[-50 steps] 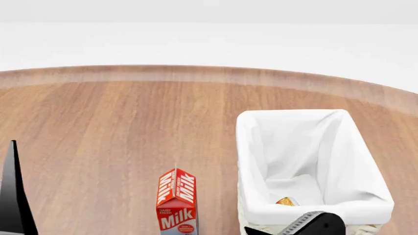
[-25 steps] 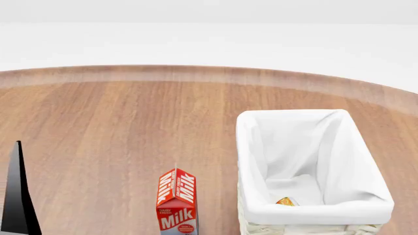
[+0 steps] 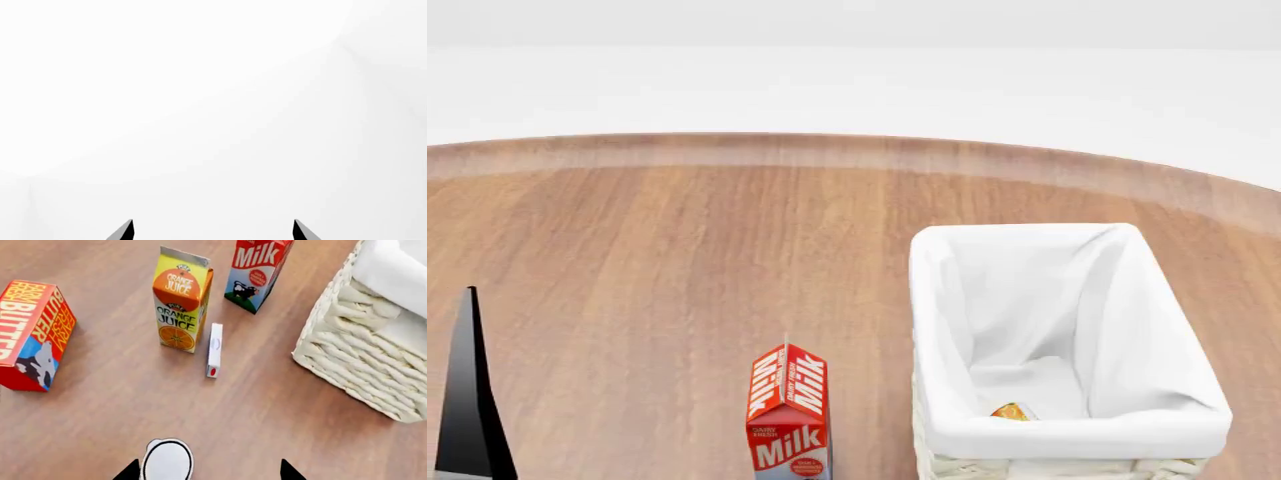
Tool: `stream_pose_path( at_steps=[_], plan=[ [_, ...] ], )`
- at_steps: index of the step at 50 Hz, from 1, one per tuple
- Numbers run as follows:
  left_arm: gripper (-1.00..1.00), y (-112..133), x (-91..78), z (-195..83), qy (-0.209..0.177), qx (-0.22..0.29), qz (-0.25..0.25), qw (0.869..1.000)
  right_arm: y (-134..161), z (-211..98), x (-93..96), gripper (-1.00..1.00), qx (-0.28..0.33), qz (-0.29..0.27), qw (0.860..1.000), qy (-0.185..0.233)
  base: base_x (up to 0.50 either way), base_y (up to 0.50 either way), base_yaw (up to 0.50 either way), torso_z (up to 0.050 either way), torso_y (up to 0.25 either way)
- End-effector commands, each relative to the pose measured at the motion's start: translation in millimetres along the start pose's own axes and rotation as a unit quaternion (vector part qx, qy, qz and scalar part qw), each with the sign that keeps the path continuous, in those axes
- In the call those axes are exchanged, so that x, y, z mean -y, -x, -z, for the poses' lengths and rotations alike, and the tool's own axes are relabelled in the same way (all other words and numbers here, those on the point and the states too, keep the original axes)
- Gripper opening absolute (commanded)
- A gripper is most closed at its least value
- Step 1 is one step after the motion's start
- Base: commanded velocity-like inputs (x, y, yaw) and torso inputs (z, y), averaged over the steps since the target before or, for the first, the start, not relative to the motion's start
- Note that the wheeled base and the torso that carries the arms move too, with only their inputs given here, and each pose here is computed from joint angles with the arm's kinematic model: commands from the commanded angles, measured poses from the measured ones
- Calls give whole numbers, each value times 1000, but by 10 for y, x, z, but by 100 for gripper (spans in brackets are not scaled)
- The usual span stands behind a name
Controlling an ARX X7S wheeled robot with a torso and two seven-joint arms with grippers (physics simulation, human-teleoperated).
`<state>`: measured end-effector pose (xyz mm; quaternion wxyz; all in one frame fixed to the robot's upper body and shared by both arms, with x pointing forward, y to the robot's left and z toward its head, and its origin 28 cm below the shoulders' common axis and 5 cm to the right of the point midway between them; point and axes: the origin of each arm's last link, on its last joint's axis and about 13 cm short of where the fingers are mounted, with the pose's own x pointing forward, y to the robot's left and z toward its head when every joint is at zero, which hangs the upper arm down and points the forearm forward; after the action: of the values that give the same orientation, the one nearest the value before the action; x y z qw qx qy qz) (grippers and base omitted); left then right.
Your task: Pick up the alphabet soup and the tomato sauce, and put them in the basket.
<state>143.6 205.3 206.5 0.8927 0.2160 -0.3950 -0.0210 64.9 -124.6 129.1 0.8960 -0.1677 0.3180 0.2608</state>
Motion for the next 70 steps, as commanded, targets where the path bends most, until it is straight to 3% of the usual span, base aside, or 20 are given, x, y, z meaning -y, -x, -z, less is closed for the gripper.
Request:
stream_pose_path(
  at_steps=[1, 11, 18, 19, 22, 70],
  plan=[
    [100, 0, 2, 1, 0, -1, 1, 1000, -32, 119, -30, 100, -37, -4, 999, -15, 0, 0, 0, 0, 0],
    [100, 1, 2, -1, 0, 0, 1, 1000, 19, 176, -138, 100, -36, -29, 999, 6, 0, 0, 0, 0, 0],
    [100, 7, 4, -3, 0, 0, 0, 1000, -76, 258, -208, 100, -31, -32, 998, 46, 0, 0, 0, 0, 0],
    [100, 9, 1, -2, 0, 0, -1, 1000, -101, 277, -216, 100, -25, -28, 997, 67, 0, 0, 0, 0, 0],
    [100, 9, -3, 0, -1, 0, 0, 1000, -137, 317, -250, 100, -34, -35, 996, 69, 0, 0, 0, 0, 0],
    [100, 37, -11, 4, 3, -2, -1, 1000, -759, 598, -275, 100, -63, -48, 997, 5, 0, 0, 0, 0, 0]
  ],
)
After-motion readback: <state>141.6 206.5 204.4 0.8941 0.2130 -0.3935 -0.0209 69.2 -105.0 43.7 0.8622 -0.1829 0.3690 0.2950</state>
